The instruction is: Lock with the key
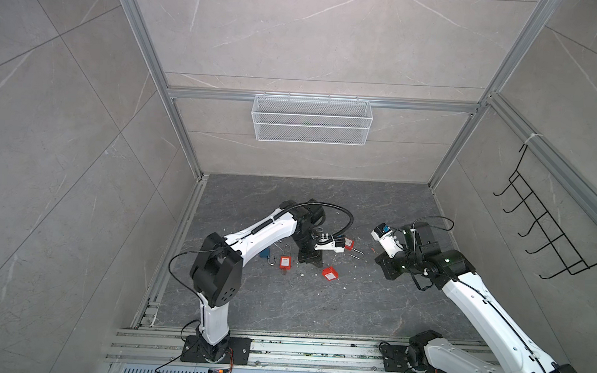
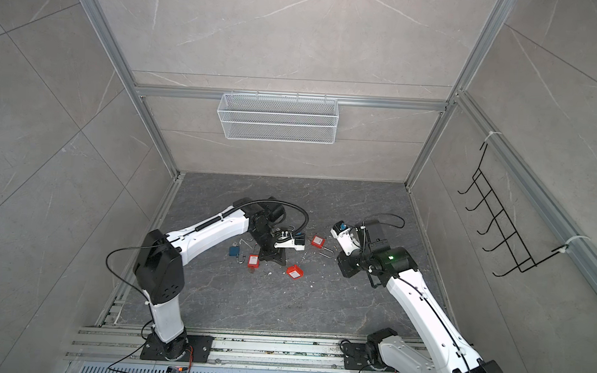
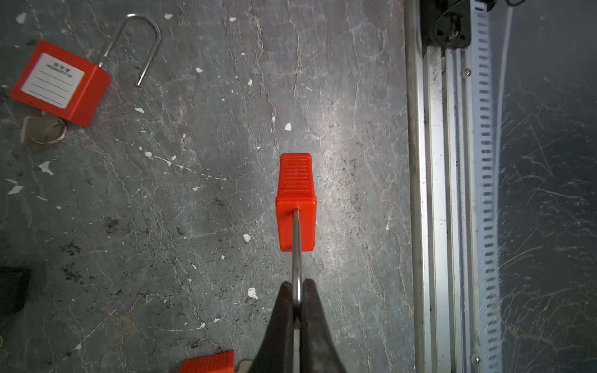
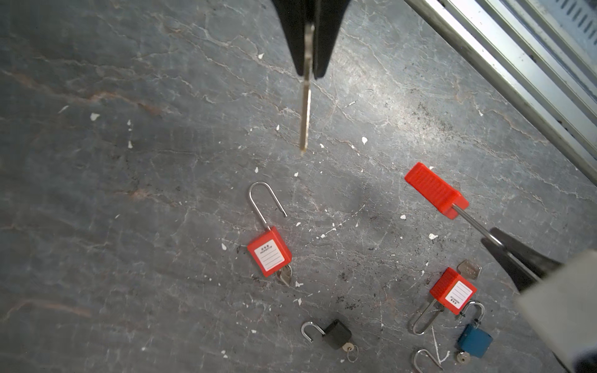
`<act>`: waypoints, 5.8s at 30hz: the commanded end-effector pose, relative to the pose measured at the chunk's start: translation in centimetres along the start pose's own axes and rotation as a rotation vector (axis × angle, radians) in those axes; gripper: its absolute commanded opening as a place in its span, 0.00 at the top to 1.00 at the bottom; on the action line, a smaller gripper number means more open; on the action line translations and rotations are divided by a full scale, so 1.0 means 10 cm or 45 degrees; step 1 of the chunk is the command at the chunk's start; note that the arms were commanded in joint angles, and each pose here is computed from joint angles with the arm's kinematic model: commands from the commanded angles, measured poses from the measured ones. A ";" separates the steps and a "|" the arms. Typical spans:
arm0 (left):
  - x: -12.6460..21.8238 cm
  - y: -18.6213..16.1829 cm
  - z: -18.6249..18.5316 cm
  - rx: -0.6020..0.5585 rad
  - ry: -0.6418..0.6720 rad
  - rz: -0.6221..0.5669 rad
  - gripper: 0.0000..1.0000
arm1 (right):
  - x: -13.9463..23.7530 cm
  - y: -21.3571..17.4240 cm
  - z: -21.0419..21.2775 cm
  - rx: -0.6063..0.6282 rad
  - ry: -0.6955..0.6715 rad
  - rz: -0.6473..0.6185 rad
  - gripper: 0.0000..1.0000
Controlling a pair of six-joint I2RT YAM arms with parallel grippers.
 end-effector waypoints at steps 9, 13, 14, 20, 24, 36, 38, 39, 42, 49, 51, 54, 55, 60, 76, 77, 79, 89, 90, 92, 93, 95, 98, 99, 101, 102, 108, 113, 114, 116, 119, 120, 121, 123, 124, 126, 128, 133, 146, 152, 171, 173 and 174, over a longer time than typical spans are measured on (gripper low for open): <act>-0.28 -0.11 0.03 0.005 -0.109 0.251 1.00 | -0.22 0.06 0.05 -0.327 0.023 0.036 1.00; -0.36 -0.12 0.07 0.010 -0.104 0.305 1.00 | -0.30 -0.02 0.04 -0.384 0.007 0.048 1.00; -0.38 -0.13 0.10 0.013 -0.096 0.321 1.00 | -0.32 -0.03 0.04 -0.406 0.019 0.052 1.00; -0.52 -0.07 0.26 -0.007 -0.031 0.395 1.00 | -0.43 -0.12 0.06 -0.466 0.038 0.067 1.00; -0.61 -0.06 0.38 -0.019 0.011 0.424 1.00 | -0.45 -0.15 0.06 -0.485 0.031 0.065 1.00; -0.69 0.17 0.68 -0.076 0.131 0.344 0.82 | -0.48 -0.25 0.06 -0.613 0.014 0.113 1.00; -0.67 0.25 0.73 -0.085 0.178 0.299 0.78 | -0.50 -0.30 0.06 -0.626 0.005 0.125 1.00; -0.65 0.30 0.76 -0.094 0.196 0.272 0.74 | -0.51 -0.32 0.06 -0.632 0.005 0.132 1.00; -0.53 0.42 0.88 -0.083 0.270 0.200 0.68 | -0.55 -0.35 0.07 -0.661 0.013 0.156 1.00; 0.21 0.62 1.08 0.086 0.513 -0.200 0.67 | -0.70 -0.34 0.24 -0.659 0.038 0.250 1.00; 0.45 0.57 1.11 0.173 0.626 -0.348 0.67 | -0.81 -0.32 0.32 -0.664 0.035 0.298 1.00; 0.71 0.41 1.04 0.313 0.672 -0.570 0.67 | -1.00 -0.29 0.45 -0.672 0.051 0.351 1.00; 0.78 0.35 1.01 0.354 0.687 -0.632 0.67 | -1.06 -0.29 0.49 -0.662 0.053 0.363 1.00; 1.02 0.00 0.76 0.510 0.805 -0.785 0.67 | -1.29 -0.24 0.60 -0.642 0.056 0.385 1.00; 0.99 -0.47 0.27 0.567 0.883 -0.788 0.67 | -1.57 -0.14 0.71 -0.599 0.052 0.459 0.82; 0.99 -0.47 0.26 0.569 0.883 -0.790 0.66 | -1.56 -0.12 0.70 -0.595 0.050 0.452 0.80; 0.99 -0.48 0.25 0.574 0.881 -0.789 0.66 | -1.51 -0.08 0.69 -0.576 0.041 0.430 0.77; 1.13 -0.47 0.17 0.575 0.921 -0.834 0.62 | -1.07 0.32 0.32 -0.643 -0.317 0.261 0.40; 1.13 -0.47 0.17 0.574 0.925 -0.833 0.62 | -1.05 0.39 0.30 -0.688 -0.334 0.232 0.37; 1.17 -0.48 0.16 0.579 0.943 -0.837 0.62 | -1.01 0.52 0.24 -0.815 -0.380 0.166 0.29; 1.18 -0.49 0.16 0.591 0.956 -0.835 0.60 | -1.00 0.56 0.21 -0.879 -0.403 0.145 0.27; 1.24 -0.51 0.17 0.628 0.989 -0.846 0.59 | -0.99 0.65 0.16 -1.057 -0.443 0.107 0.21; 1.32 -0.53 0.18 0.682 1.032 -0.867 0.59 | -1.00 0.71 0.10 -1.289 -0.501 0.064 0.22; 1.34 -0.53 0.18 0.688 1.043 -0.873 0.59 | -1.02 0.70 0.08 -1.370 -0.528 0.060 0.21; 1.38 -0.55 0.19 0.700 1.070 -0.875 0.59 | -1.04 0.63 0.01 -1.556 -0.599 0.063 0.20; 1.39 -0.56 0.20 0.705 1.081 -0.873 0.59 | -1.05 0.57 -0.02 -1.672 -0.648 0.064 0.20; 1.38 -0.59 0.20 0.727 1.075 -0.864 0.59 | -1.16 0.46 -0.05 -2.124 -0.754 0.000 0.21; 1.33 -0.61 0.20 0.737 1.054 -0.845 0.59 | -1.37 0.48 -0.07 -2.372 -0.758 -0.080 0.22; 1.32 -0.61 0.20 0.739 1.047 -0.839 0.59 | -1.41 0.49 -0.08 -2.396 -0.763 -0.088 0.22; 1.30 -0.62 0.20 0.745 1.036 -0.832 0.59 | -1.48 0.52 -0.11 -2.444 -0.792 -0.116 0.22; 1.26 -0.62 0.21 0.744 1.021 -0.823 0.59 | -1.54 0.57 -0.19 -2.483 -0.846 -0.166 0.22; 1.25 -0.63 0.21 0.746 1.019 -0.815 0.59 | -1.57 0.58 -0.22 -2.507 -0.854 -0.170 0.22; 1.24 -0.63 0.22 0.744 1.020 -0.810 0.59 | -1.61 0.59 -0.24 -2.535 -0.853 -0.173 0.22; 1.23 -0.63 0.24 0.738 1.018 -0.799 0.59 | -1.65 0.64 -0.28 -2.564 -0.851 -0.202 0.22; 1.23 -0.62 0.24 0.732 1.016 -0.798 0.59 | -1.67 0.66 -0.30 -2.572 -0.857 -0.214 0.22; 1.22 -0.61 0.26 0.723 1.013 -0.787 0.59 | -1.71 0.72 -0.35 -2.578 -0.867 -0.213 0.22; 1.21 -0.60 0.27 0.714 1.005 -0.776 0.59 | -1.80 0.75 -0.37 -2.589 -0.870 -0.194 0.22; 1.17 -0.62 0.30 0.704 0.997 -0.744 0.59 | -2.00 0.78 -0.38 -2.612 -0.875 -0.142 0.23; 1.14 -0.73 0.36 0.726 0.977 -0.712 0.59 | -2.19 0.63 -0.37 -2.570 -0.993 -0.014 0.26; 1.10 -0.75 0.37 0.730 0.946 -0.694 0.59 | -2.28 0.50 -0.37 -2.568 -1.000 0.026 0.29; 1.08 -0.72 0.34 0.726 0.884 -0.698 0.59 | -2.13 0.42 -0.45 -1.707 -0.806 0.421 0.49; 1.08 -0.71 0.33 0.728 0.875 -0.698 0.59 | -2.16 0.46 -0.43 -1.548 -0.744 0.497 0.50; 1.08 -0.71 0.32 0.730 0.874 -0.697 0.59 | -2.14 0.44 -0.43 -1.488 -0.738 0.535 0.50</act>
Point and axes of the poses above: each gripper's point midway between its finger pads, its own x axis back along the fingers, its own z axis along the line the jaws close on, y = z × x, the point moved 4 cm from there along x, back along the fingers, and after that the axes turned 2 degrees about x, right-handed, at the moved point
